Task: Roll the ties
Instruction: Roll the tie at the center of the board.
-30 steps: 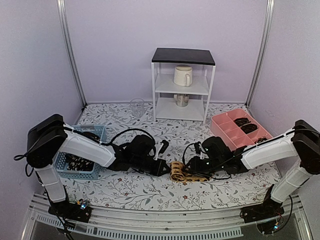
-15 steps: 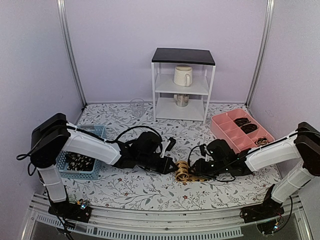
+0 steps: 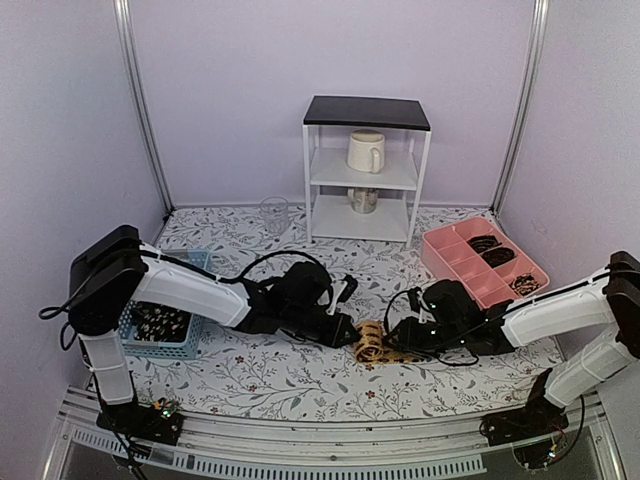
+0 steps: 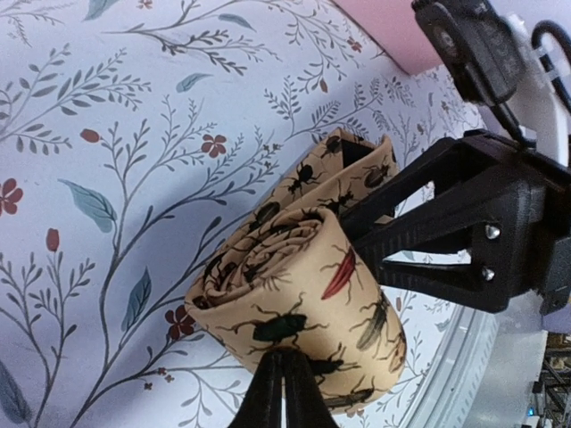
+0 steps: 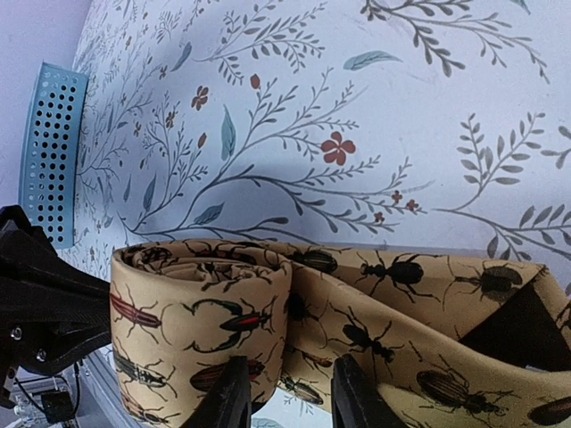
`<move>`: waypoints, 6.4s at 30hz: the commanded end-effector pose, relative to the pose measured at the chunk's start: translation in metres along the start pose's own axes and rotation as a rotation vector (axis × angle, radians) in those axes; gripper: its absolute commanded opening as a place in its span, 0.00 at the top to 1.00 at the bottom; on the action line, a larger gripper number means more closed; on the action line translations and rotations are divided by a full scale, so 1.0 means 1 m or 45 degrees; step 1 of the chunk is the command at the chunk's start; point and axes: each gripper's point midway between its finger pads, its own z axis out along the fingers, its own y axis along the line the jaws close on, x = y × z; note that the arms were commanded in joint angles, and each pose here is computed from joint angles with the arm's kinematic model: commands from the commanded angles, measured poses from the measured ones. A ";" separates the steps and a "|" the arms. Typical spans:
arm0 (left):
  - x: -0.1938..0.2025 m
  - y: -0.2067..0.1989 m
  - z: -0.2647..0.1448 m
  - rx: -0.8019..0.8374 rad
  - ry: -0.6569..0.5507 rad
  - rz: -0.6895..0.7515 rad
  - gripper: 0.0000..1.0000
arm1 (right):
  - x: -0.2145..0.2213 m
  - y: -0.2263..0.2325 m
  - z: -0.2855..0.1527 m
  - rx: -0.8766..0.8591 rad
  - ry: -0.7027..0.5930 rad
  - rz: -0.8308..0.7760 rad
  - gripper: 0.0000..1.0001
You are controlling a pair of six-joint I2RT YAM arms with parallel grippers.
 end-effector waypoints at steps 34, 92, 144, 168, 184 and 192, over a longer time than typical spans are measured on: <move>-0.010 -0.017 -0.002 0.021 -0.031 0.059 0.90 | -0.009 0.011 -0.005 0.013 -0.030 -0.056 0.57; 0.026 -0.041 0.048 0.501 0.088 1.260 0.53 | -0.008 -0.022 -0.016 -0.186 -0.017 0.122 0.63; 0.030 -0.009 0.023 0.188 0.021 0.422 1.00 | -0.004 0.035 -0.020 -0.326 0.067 0.074 0.61; 0.012 -0.002 -0.010 0.062 -0.079 0.335 0.94 | 0.028 0.006 0.014 -0.094 0.194 -0.003 0.74; 0.052 0.029 -0.004 0.010 0.025 0.196 1.00 | 0.027 0.003 0.015 -0.084 0.181 0.007 0.74; 0.025 -0.003 -0.003 0.141 -0.036 0.229 1.00 | 0.022 0.006 0.010 -0.094 0.150 0.008 0.73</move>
